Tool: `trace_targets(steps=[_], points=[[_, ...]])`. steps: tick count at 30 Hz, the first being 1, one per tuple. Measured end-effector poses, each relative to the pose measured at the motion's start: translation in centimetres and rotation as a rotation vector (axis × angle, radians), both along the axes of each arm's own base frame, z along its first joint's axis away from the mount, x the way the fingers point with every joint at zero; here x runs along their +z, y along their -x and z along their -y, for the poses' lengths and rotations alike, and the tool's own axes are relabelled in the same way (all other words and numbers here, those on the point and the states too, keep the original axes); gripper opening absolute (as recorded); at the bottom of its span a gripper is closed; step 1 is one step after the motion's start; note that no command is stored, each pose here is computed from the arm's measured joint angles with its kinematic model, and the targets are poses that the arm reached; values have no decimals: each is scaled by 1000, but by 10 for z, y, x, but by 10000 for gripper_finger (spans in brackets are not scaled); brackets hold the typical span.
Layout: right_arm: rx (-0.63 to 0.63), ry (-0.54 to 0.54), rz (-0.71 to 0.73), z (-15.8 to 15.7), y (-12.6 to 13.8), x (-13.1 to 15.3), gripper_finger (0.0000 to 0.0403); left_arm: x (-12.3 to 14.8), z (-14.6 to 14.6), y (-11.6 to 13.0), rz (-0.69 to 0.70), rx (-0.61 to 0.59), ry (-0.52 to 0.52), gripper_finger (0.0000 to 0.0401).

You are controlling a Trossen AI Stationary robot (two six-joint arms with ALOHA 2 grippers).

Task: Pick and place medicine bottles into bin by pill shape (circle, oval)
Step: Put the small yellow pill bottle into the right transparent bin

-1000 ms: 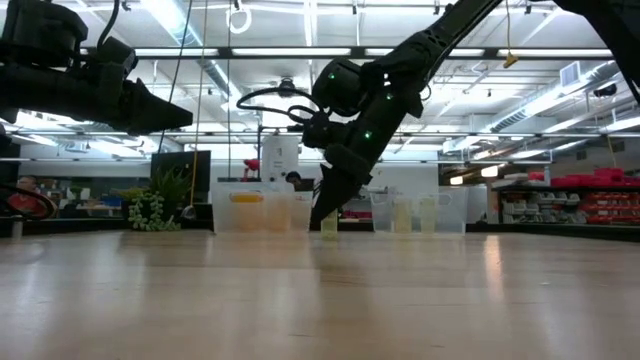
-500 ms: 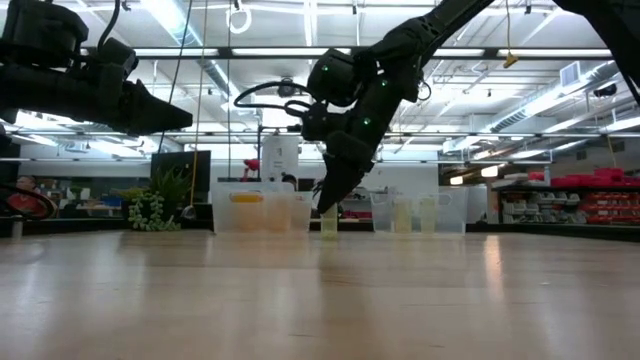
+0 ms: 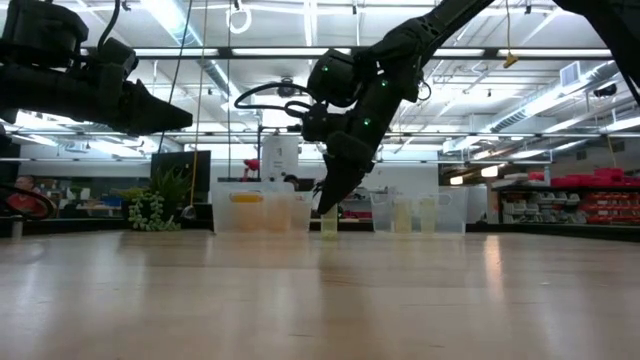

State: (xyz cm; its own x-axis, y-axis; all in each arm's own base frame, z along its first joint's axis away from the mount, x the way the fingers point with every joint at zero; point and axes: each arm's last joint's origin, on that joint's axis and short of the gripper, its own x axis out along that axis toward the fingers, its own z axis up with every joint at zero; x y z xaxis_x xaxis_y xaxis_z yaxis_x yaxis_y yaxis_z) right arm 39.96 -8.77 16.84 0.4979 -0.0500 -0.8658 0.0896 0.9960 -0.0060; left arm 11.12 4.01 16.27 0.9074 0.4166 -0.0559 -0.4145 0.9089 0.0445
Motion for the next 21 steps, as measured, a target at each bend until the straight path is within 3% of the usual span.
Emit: trace_targets(steps=[21], points=[[0,-2,-10,0,1,-1,155,0,0,0,1,0,0,172]])
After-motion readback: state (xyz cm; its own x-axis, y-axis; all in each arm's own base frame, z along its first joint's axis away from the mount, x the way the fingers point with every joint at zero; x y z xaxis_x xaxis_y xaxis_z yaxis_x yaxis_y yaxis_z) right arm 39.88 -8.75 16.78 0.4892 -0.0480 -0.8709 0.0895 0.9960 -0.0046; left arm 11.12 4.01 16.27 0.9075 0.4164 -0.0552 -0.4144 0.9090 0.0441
